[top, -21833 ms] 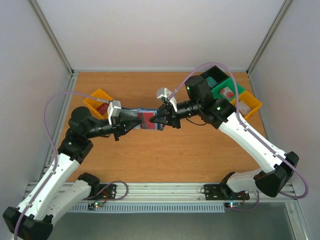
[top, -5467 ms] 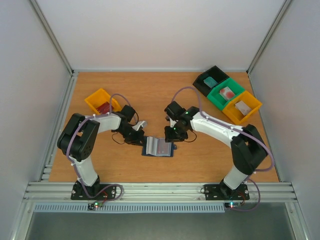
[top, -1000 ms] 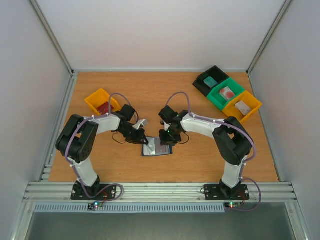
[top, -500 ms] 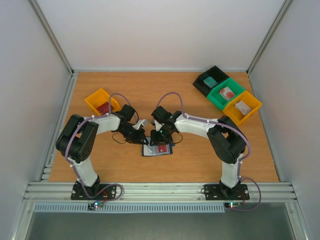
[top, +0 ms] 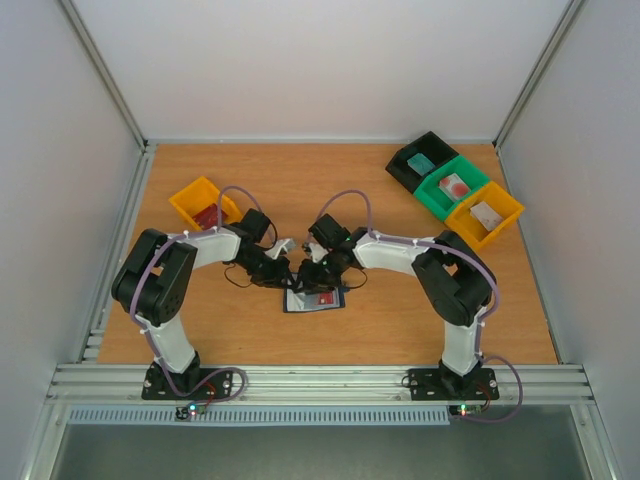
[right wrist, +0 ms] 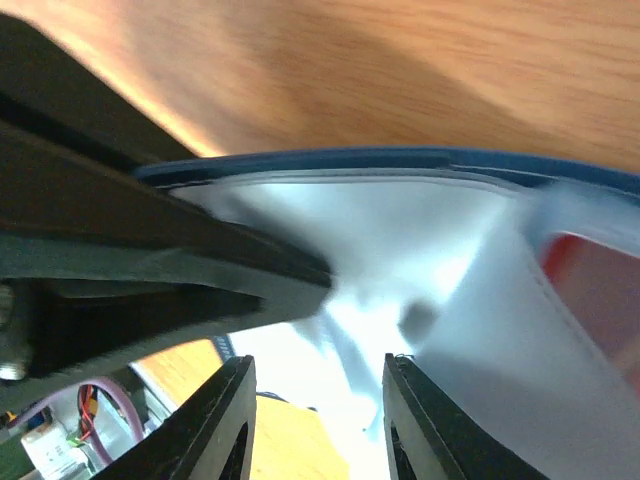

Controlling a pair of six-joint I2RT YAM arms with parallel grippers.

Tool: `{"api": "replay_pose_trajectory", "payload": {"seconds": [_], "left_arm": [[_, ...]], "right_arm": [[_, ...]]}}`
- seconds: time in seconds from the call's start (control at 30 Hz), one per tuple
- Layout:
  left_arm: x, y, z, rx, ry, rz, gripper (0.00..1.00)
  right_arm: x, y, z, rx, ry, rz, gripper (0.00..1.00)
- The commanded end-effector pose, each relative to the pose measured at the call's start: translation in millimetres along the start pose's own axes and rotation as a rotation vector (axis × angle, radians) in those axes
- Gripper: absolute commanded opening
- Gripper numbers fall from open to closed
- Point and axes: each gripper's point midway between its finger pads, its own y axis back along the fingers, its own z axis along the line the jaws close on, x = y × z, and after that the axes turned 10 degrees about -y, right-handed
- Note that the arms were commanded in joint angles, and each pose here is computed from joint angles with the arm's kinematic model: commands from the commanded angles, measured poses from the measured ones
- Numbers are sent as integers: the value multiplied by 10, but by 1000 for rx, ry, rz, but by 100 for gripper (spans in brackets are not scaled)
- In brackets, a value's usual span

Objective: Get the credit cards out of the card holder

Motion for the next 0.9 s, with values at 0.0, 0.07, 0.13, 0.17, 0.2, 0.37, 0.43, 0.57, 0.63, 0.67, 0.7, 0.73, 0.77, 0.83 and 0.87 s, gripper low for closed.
{"api": "replay_pose_trajectory", "payload": {"seconds": [0.0, 0.07, 0.13, 0.17, 0.2, 0.37, 0.43, 0.57, 0.63, 0.67, 0.7, 0.73, 0.77, 0.83, 0.87], "left_arm": [[-8, 12, 11, -24, -26, -8, 1], [-6, 18, 22, -33, -29, -8, 1], [-3, 18, 32, -39, -32, -8, 1], [-1, 16, 34, -39, -32, -7, 1], [0, 12, 35, -37, -30, -6, 1], [-2, 20, 36, -42, -32, -6, 1], [-2, 18, 34, -40, -32, -7, 1], [-3, 13, 36, -39, -28, -5, 1], [-3, 16, 35, -39, -30, -5, 1], [-5, 18, 35, -41, -30, -6, 1], [-8, 21, 30, -40, -31, -8, 1], [-9, 23, 26, -38, -31, -8, 1], [-4, 23, 25, -38, -32, -8, 1], [-3, 20, 31, -40, -30, -7, 1], [-5, 20, 32, -40, -31, -7, 1]], "right_arm": [[-115, 198, -167, 20, -88, -79, 36], [-100, 253, -234, 38, -92, -90, 36], [-77, 306, -253, 53, -80, -92, 36], [-71, 343, -244, 60, -71, -94, 36], [-60, 378, -230, 67, -59, -94, 36], [-67, 624, -402, 171, -81, -154, 39], [-67, 653, -490, 200, -101, -166, 45], [-41, 520, -504, 170, -120, -123, 55], [-55, 469, -493, 150, -129, -118, 56], [-57, 444, -490, 143, -132, -114, 56], [-59, 423, -482, 139, -133, -110, 55], [-57, 399, -466, 135, -128, -104, 55], [-53, 377, -467, 139, -125, -99, 54], [-47, 352, -470, 146, -123, -93, 53], [-44, 338, -485, 150, -128, -91, 53]]}}
